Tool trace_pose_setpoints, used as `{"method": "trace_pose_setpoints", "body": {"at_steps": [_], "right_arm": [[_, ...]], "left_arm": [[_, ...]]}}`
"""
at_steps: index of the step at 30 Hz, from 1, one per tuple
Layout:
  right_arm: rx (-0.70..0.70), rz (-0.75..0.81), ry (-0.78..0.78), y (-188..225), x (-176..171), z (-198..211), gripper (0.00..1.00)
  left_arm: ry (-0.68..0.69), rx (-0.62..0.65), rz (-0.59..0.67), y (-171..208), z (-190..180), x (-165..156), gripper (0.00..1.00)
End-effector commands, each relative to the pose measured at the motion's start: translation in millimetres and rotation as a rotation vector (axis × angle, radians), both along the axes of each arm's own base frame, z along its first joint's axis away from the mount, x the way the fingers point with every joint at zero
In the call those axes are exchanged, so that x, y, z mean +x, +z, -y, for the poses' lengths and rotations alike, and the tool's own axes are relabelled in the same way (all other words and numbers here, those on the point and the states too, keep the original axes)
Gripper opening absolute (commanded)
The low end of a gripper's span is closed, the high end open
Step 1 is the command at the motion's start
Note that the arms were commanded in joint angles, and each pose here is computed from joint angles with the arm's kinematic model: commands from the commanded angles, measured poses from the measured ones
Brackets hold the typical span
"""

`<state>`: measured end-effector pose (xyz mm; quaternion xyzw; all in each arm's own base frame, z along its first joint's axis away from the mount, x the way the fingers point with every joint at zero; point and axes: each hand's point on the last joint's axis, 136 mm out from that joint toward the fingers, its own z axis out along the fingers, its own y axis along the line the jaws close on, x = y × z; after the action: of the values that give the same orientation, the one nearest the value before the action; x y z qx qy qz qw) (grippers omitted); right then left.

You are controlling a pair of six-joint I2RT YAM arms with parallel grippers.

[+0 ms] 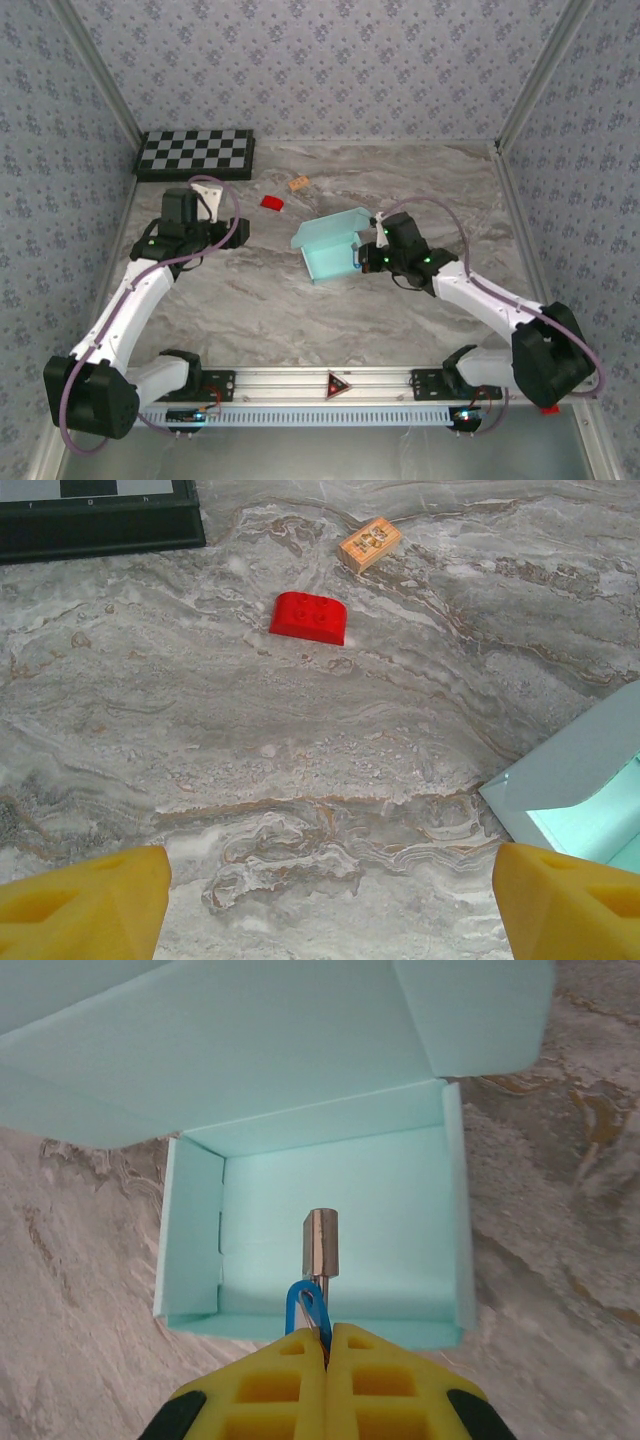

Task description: Fold the paper box

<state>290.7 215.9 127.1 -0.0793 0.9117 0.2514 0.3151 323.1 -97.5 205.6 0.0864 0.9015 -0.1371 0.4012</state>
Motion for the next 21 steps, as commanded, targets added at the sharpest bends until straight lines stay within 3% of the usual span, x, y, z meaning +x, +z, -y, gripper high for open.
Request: {"method": "trace_pose_setpoints", "body": {"at_steps": [1, 9, 21], "right_arm": [[0.044, 0.056, -0.081, 6, 13, -9, 0.0], [0.04, 0.125, -0.171, -4, 11, -15, 0.0], [0.079, 0.101, -0.242, -28, 14, -24, 0.0]], "left_arm": [[-0.013, -0.005, 0.01, 5, 1, 2, 0.84], [-0.014, -0.002, 0.01, 4, 1, 2, 0.84], [-0.017, -0.005, 0.001, 2, 2, 3, 0.84]]}}
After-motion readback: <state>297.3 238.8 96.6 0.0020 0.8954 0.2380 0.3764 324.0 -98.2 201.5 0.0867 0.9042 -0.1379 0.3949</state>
